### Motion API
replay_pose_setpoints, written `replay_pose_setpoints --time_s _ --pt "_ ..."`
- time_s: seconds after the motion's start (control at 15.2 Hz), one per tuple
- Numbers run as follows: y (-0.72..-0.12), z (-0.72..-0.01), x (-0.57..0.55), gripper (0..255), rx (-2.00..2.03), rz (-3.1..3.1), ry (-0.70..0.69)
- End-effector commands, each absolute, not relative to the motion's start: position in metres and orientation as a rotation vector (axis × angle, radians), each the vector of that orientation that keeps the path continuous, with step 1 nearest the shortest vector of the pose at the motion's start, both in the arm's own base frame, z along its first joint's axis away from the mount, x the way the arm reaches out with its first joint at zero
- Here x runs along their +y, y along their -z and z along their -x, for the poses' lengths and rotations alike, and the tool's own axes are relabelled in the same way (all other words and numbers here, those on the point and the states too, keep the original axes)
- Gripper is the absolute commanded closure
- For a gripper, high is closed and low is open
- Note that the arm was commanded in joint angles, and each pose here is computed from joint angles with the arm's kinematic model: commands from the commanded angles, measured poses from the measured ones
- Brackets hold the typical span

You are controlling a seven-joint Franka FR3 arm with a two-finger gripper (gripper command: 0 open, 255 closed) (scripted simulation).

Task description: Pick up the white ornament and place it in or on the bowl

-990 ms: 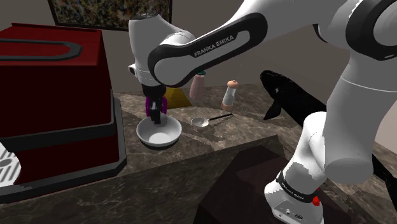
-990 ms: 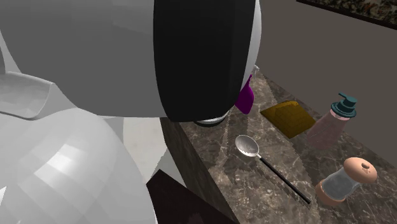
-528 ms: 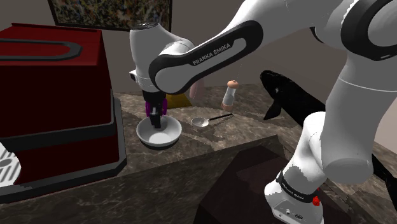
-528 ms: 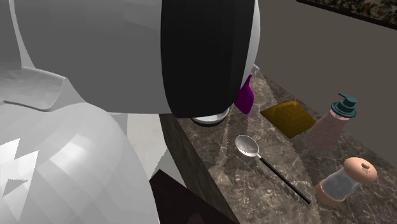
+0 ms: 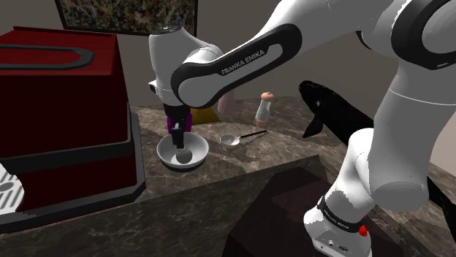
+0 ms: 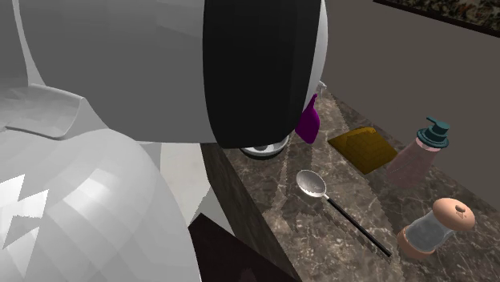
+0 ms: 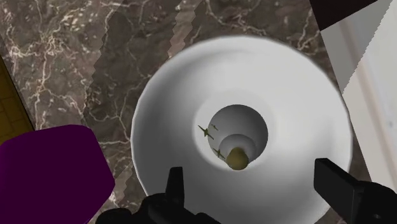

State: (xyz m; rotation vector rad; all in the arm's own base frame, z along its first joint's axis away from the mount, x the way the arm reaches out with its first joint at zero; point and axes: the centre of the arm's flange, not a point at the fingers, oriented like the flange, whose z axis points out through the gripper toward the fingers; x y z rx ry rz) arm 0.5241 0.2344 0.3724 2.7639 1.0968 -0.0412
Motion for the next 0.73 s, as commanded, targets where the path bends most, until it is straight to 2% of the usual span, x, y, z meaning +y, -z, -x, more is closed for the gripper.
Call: replay_pose_setpoints --time_s 0.0,0.33,0.66 --pt "-0.372 -0.524 0.234 0 1.097 -2.764 0.041" --pt "-0.422 -0.522 0.243 0 1.097 -2.764 0.041" --pt "-0.422 -0.522 0.243 0 1.097 -2.764 0.041"
